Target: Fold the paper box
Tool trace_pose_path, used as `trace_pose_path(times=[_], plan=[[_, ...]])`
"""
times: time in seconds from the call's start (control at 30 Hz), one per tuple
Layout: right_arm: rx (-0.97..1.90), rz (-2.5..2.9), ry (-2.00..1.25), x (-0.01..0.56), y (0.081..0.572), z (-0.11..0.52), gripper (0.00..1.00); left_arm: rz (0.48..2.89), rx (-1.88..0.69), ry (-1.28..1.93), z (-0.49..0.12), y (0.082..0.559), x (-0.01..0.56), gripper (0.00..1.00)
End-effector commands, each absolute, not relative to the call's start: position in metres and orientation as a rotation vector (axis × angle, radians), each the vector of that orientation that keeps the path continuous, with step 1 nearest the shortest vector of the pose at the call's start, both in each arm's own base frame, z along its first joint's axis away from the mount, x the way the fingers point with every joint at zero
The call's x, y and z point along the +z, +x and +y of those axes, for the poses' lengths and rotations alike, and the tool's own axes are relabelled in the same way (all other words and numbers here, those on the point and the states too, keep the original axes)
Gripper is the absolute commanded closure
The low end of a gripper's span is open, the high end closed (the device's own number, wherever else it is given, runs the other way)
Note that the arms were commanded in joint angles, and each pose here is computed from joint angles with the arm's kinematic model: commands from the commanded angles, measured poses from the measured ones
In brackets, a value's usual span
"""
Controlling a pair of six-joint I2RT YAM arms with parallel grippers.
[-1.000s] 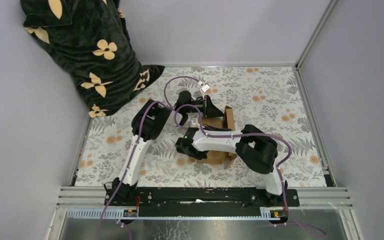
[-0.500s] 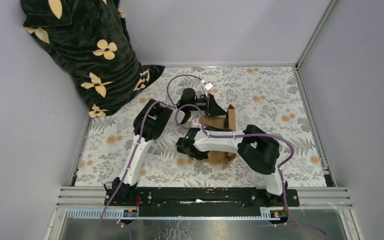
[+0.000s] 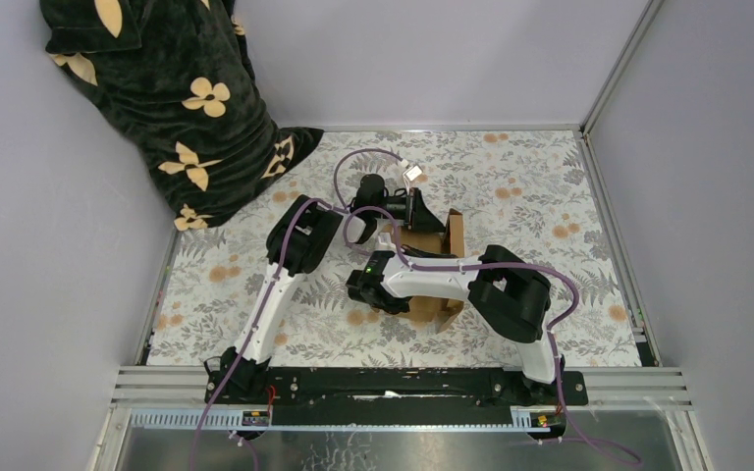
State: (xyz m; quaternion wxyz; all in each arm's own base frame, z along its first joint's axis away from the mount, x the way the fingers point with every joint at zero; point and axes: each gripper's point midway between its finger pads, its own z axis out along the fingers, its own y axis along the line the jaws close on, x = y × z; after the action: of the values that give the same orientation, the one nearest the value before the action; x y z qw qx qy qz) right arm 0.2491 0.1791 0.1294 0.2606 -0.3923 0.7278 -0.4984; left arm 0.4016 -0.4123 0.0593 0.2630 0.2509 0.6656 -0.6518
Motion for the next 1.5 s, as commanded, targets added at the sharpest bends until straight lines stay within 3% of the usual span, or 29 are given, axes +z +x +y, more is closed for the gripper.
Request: trace_pose_path(times=[0.0,0.7,0.87,1.03,1.37,1.47], plan=[[-1.110,2.143,-0.943,0.091,0.240,0.201,0.93,1.744,-1.801,0.754,-0.420,0.385,0.067,0.45],[-1.072,2.148,-0.979,0.087,0.241,0.202,0.91,1.707,-1.848,0.819,-0.428,0.377,0.071,0.44],[-1.061,2.145,-0.969,0.090,0.242,0.202,0.85,1.712,-1.859,0.823,-0.430,0.384,0.070,0.44],[-1.015,2.150,-0.942,0.098,0.244,0.209,0.68,1.723,-1.859,0.821,-0.430,0.385,0.066,0.44],[-0.924,2.193,-0.877,0.102,0.248,0.215,0.65,1.730,-1.844,0.812,-0.429,0.387,0.066,0.44],[-0.898,2.211,-0.826,0.107,0.251,0.212,0.60,1.732,-1.843,0.811,-0.430,0.387,0.066,0.44]])
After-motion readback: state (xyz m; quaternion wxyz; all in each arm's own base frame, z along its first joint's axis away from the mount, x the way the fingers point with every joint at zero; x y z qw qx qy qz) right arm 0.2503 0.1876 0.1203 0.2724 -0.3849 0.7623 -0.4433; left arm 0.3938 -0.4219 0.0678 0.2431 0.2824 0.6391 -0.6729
